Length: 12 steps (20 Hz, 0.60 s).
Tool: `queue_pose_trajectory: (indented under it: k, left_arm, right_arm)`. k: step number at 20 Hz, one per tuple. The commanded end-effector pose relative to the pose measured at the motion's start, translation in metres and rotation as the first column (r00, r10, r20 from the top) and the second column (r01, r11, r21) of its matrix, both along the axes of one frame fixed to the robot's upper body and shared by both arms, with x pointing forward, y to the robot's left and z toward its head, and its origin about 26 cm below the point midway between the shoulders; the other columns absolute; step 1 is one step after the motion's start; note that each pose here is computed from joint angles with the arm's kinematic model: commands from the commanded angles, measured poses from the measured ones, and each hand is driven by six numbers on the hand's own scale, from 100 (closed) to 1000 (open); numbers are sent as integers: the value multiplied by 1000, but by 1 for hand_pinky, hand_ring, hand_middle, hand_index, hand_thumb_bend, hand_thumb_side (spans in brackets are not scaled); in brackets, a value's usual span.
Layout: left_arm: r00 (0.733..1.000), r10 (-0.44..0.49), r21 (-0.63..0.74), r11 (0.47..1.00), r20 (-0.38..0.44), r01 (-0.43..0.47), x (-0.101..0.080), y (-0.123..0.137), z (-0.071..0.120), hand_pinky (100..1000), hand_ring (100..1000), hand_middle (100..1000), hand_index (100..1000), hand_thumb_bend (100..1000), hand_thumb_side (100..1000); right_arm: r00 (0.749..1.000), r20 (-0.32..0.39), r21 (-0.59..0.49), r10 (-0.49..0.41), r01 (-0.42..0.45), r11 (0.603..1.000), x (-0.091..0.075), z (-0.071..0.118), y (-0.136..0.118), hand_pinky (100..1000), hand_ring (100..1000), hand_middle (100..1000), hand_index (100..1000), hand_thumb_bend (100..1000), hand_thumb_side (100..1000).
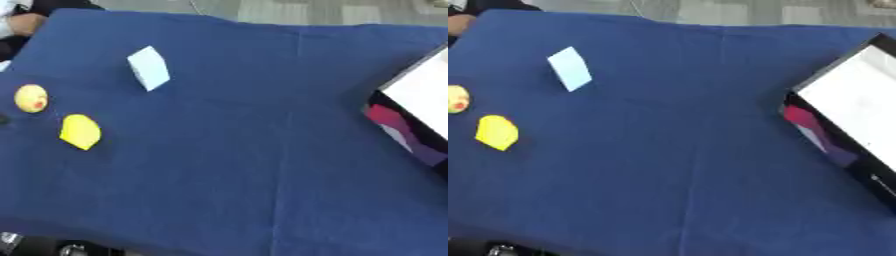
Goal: Pick up the objects with one hand, pass them to the other hand, and then place them into the box on the other side of the table.
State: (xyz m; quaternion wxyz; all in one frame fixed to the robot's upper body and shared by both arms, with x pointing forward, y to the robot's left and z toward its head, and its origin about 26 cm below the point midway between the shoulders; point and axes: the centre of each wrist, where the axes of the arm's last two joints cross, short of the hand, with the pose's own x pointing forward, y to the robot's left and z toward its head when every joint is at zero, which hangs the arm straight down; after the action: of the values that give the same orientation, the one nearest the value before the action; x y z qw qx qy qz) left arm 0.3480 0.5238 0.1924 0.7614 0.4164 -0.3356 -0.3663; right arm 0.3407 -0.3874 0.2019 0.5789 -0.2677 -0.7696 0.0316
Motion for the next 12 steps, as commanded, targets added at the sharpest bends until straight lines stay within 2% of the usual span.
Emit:
queue_pose_trajectory:
  k: [1,7,12]
  left_arm:
    - [1000,0,38,999,24,-1,-1,4,20,857,846,799,814,774,273]
    - [1000,10,68,998,4,-11,3,1,17,858,847,799,797,775,241]
    - [999,39,96,995,-15,-37,9,-3,5,856,847,798,784,729,238]
  right_arm:
    - [1000,28,-27,-1,2,1000,-1,12,-1,898,814,860,925,100,468]
    - [1000,26,-27,-2,2,1000,-1,12,-1,899,814,860,924,100,469]
    - [1000,23,-24,-4,5,1000,-1,10,-1,899,814,860,924,100,474]
